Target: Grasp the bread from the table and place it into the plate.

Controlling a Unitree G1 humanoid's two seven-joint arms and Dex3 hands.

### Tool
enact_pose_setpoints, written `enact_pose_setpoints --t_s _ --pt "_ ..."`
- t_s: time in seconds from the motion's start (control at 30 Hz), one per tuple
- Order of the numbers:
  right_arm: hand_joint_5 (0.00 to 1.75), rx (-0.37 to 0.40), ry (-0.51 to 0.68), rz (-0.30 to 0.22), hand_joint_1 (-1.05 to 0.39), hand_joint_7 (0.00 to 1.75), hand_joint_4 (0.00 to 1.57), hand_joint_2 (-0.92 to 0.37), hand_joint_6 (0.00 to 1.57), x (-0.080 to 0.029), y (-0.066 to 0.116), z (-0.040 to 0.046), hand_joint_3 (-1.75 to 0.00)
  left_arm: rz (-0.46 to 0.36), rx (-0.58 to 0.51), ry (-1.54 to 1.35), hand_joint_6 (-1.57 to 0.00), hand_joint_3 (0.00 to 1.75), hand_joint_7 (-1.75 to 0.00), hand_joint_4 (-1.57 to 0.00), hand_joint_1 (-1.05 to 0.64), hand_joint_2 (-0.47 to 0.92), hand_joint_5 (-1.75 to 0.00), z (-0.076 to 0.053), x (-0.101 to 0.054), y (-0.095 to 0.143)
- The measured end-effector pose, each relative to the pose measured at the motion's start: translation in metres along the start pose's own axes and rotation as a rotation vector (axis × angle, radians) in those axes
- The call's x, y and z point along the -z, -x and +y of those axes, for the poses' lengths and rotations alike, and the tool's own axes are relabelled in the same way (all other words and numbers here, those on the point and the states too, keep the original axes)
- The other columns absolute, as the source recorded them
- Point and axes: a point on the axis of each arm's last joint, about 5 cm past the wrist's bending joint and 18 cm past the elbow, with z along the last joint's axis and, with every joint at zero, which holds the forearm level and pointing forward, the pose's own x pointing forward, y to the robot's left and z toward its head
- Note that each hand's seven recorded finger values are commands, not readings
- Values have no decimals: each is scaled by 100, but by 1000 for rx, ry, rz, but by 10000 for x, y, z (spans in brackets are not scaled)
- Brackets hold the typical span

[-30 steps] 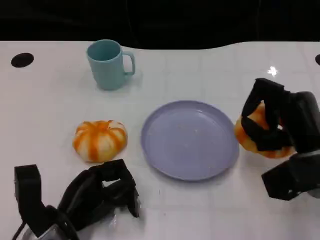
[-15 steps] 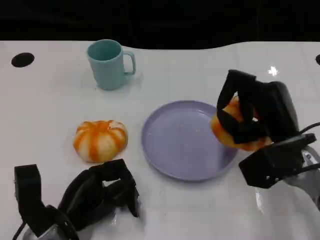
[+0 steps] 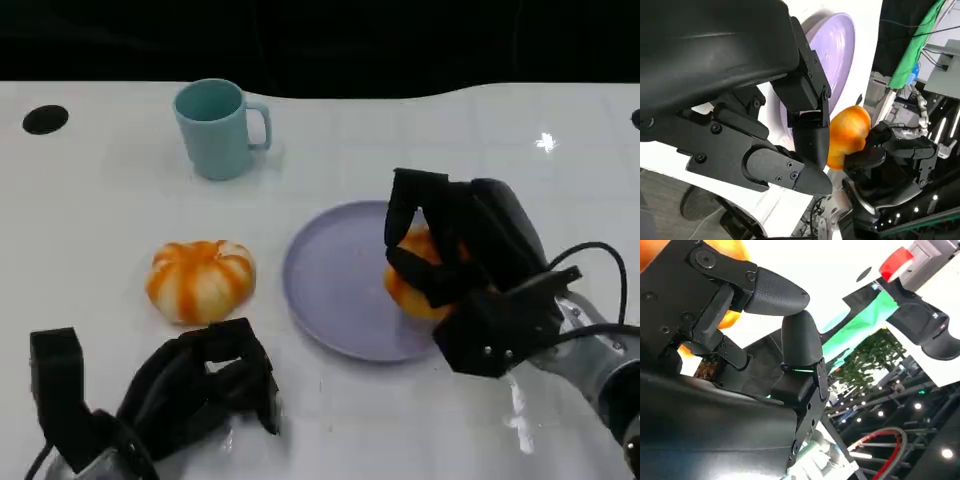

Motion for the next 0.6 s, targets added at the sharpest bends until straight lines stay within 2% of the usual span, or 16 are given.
enact_pose_setpoints --t_s 0.17,0.2,0.3,0.33,0.37,0.43,0.47,0.53,0.6 --pt "175 -47 -18 21 -75 169 114 -56 89 -18 -16 56 -124 0 0 0 -99 0 -95 -98 -68 88 -138 -1 0 0" --pt "174 -56 -22 23 -76 161 106 -61 83 -19 -17 58 -115 0 0 -1 -99 0 -95 -98 -67 88 -137 -1 0 1" --pt "167 -92 -40 35 -82 143 80 -85 63 -17 -27 46 -61 -3 0 -5 -98 0 -96 -98 -69 88 -138 -4 1 9" --pt "162 -105 -45 38 -85 139 66 -89 49 -16 -29 42 -49 -5 0 -8 -98 0 -96 -98 -70 87 -138 -5 2 12" --pt "161 -121 -49 40 -87 139 58 -91 39 -16 -32 38 -45 -5 0 -9 -98 0 -96 -98 -70 87 -139 -6 3 14" --pt "166 -160 -46 39 -90 150 31 -92 16 -14 -37 31 -41 -5 0 -7 -99 0 -97 -98 -70 87 -139 -6 3 14" --pt "168 -174 -41 40 -90 153 27 -92 12 -12 -38 26 -41 -4 1 -5 -98 0 -97 -98 -70 87 -139 -6 3 13" --pt "167 -185 -26 48 -97 149 6 -92 3 -2 -42 10 -45 -3 1 -3 -99 0 -97 -98 -71 86 -139 -6 3 13" --pt "167 -200 -2 57 -99 143 1 -92 1 11 -43 -8 -45 -2 0 0 -99 0 -98 -99 -71 86 -139 -5 3 13"
